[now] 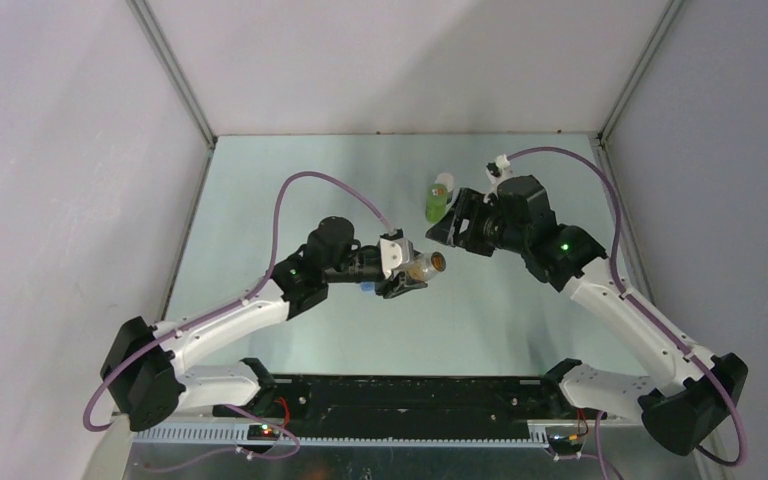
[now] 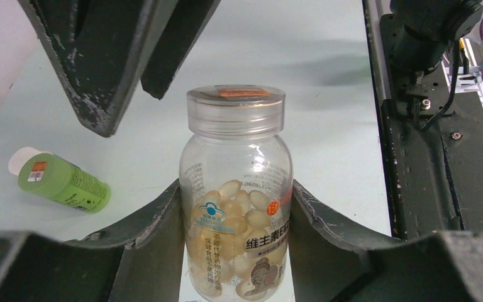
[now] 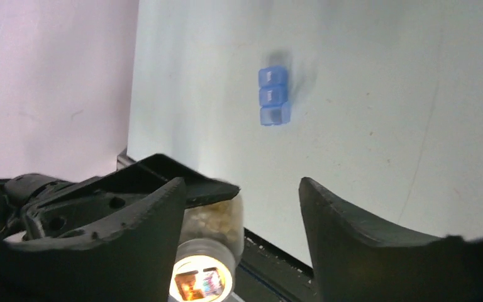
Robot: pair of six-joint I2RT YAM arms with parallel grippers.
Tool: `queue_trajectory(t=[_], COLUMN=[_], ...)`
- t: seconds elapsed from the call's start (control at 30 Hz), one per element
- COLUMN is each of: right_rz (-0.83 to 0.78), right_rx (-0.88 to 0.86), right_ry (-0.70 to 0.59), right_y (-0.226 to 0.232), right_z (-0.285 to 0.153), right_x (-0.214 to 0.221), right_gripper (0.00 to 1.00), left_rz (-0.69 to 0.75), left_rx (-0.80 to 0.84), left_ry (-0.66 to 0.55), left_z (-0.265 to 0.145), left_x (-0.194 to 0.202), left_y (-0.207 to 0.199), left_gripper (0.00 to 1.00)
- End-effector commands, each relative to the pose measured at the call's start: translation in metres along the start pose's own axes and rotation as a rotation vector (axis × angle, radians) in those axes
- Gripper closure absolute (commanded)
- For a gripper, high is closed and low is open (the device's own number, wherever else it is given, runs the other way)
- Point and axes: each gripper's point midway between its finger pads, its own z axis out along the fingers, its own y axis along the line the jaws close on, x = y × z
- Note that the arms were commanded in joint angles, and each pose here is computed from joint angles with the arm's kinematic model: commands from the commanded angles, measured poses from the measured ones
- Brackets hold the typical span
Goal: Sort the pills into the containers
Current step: Screw the lid of the pill bottle onto the pill bottle.
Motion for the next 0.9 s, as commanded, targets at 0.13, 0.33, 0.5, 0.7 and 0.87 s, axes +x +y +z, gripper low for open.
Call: queue_trajectory(t=[0.13,0.33,0.5,0.7,0.87], right_rz=[-0.107,-0.392,-0.548,-0.616,-0.63], right_rx=[-0.067,-0.251,-0.329,-0.335,-0.327], right_ry=[-0.13,-0.068,0.0,0.075,0.098], right_y=[0.012,0.032,0.032,0.024,0.024], right_z=[-0.024,-0.045,-0.054,-0.051,-0.043], right_x=[-0.028,-0.007,0.014,0.03,0.036], right_gripper=[0.18,0.13,0.11,0.12,0.2], left_rz=[0.069,0.067,0.071,0.072,0.074], left_rx=[0.009,0.013,0.02,0.032,0.04], left_ry=[-0.105,-0.105,-0.111,-0.117,-0.119], left_z=[-0.003,-0.004,-0.004,-0.004,-0.005], left_x=[-0.038,-0.039,-0.041,-0.044,-0.045], left_y=[0.002,0.001,0.0,-0.002,-0.003], left_gripper=[1.0,1.0,1.0,1.0,1.0])
